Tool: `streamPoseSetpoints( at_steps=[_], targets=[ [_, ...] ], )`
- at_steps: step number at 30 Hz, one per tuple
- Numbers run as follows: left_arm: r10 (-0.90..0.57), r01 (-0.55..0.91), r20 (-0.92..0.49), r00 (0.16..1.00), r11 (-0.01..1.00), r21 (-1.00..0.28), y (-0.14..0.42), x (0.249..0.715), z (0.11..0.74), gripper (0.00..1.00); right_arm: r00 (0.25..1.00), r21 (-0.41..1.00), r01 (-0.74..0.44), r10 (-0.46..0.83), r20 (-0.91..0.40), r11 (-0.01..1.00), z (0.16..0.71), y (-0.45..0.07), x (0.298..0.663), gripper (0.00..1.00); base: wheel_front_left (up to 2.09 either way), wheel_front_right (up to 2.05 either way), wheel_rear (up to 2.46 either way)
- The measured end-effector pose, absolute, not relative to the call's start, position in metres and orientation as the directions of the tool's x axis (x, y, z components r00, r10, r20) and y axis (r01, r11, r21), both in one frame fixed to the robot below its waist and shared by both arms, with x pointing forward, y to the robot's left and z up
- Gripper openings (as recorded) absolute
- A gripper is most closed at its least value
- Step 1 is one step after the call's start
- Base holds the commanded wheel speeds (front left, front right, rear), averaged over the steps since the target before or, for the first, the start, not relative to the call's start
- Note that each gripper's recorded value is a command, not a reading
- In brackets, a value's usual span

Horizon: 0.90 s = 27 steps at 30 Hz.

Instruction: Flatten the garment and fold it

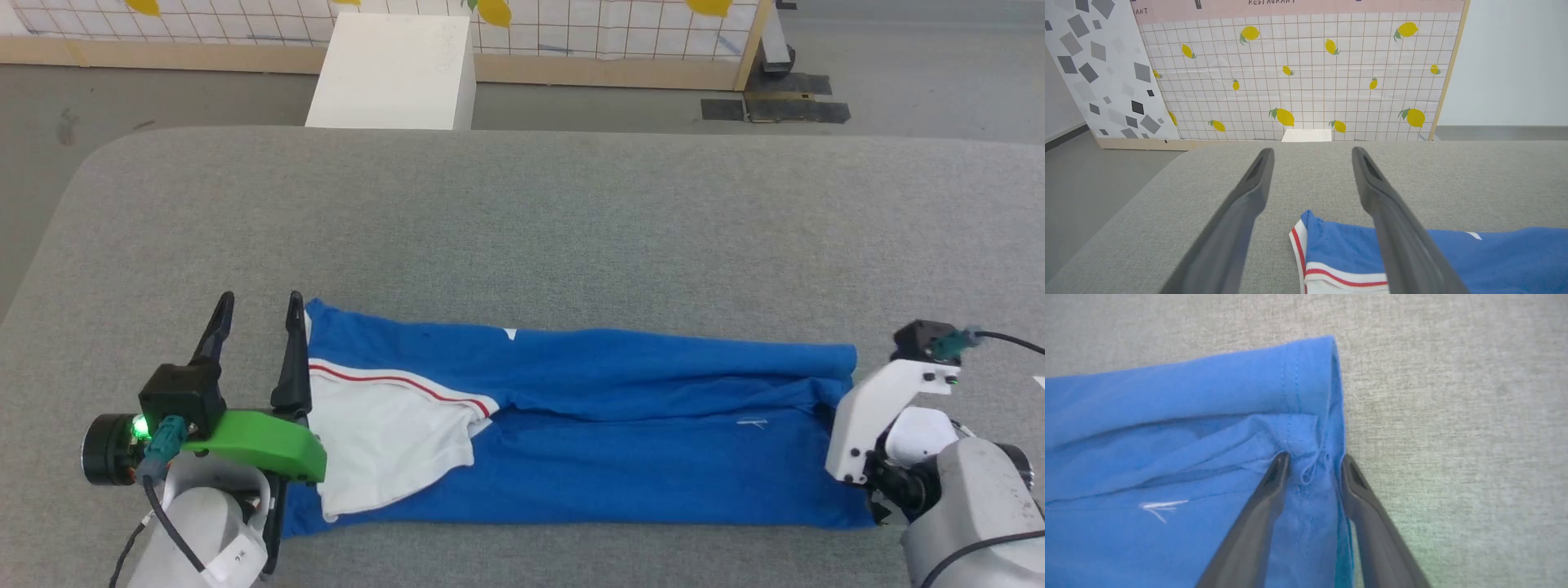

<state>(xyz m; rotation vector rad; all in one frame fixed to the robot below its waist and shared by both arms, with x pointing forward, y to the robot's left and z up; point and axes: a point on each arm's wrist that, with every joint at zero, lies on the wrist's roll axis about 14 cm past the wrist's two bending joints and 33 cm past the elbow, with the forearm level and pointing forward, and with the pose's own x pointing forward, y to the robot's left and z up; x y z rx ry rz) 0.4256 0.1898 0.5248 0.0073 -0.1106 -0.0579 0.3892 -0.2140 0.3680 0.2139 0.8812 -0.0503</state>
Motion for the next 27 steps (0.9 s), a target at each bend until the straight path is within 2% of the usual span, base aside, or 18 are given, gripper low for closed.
streamPoseSetpoints(
  at_steps=[4,7,10,15,19,23,27],
  targets=[
    [-0.055,0.055,0.106,0.993,0.999,0.004,0.191,0.427,0.523,1.0,0.644,0.152,0.117,0.041,-0.764,0.981,0.372,-0.21,0.391,0.0,0.0,0.0,0.0],
    [-0.058,0.059,0.101,0.993,0.998,-0.003,0.19,0.428,0.52,1.0,0.659,0.109,0.14,-0.01,-0.752,0.984,0.376,-0.224,0.388,0.0,0.0,0.0,0.0],
    [-0.057,0.057,0.096,0.994,0.998,-0.003,0.191,0.428,0.518,1.0,0.673,0.04,0.195,-0.104,-0.733,0.98,0.382,-0.25,0.383,0.0,0.0,0.0,0.0],
    [-0.06,0.061,0.086,0.995,0.998,-0.01,0.189,0.43,0.514,1.0,0.67,-0.125,0.336,-0.33,-0.665,0.934,0.405,-0.326,0.371,0.0,0.0,0.0,0.0],
    [-0.064,0.065,0.081,0.995,0.998,-0.021,0.187,0.431,0.511,1.0,0.651,-0.201,0.402,-0.433,-0.623,0.894,0.417,-0.362,0.361,0.0,0.0,0.0,0.0],
    [-0.07,0.071,0.08,0.994,0.997,-0.009,0.186,0.432,0.51,1.0,0.645,-0.216,0.411,-0.45,-0.618,0.886,0.422,-0.367,0.36,0.0,0.0,0.0,0.0],
    [-0.073,0.074,0.081,0.994,0.997,-0.01,0.185,0.431,0.511,1.0,0.677,-0.162,0.367,-0.383,-0.629,0.916,0.435,-0.342,0.374,0.0,0.0,0.0,0.0]
  ],
)
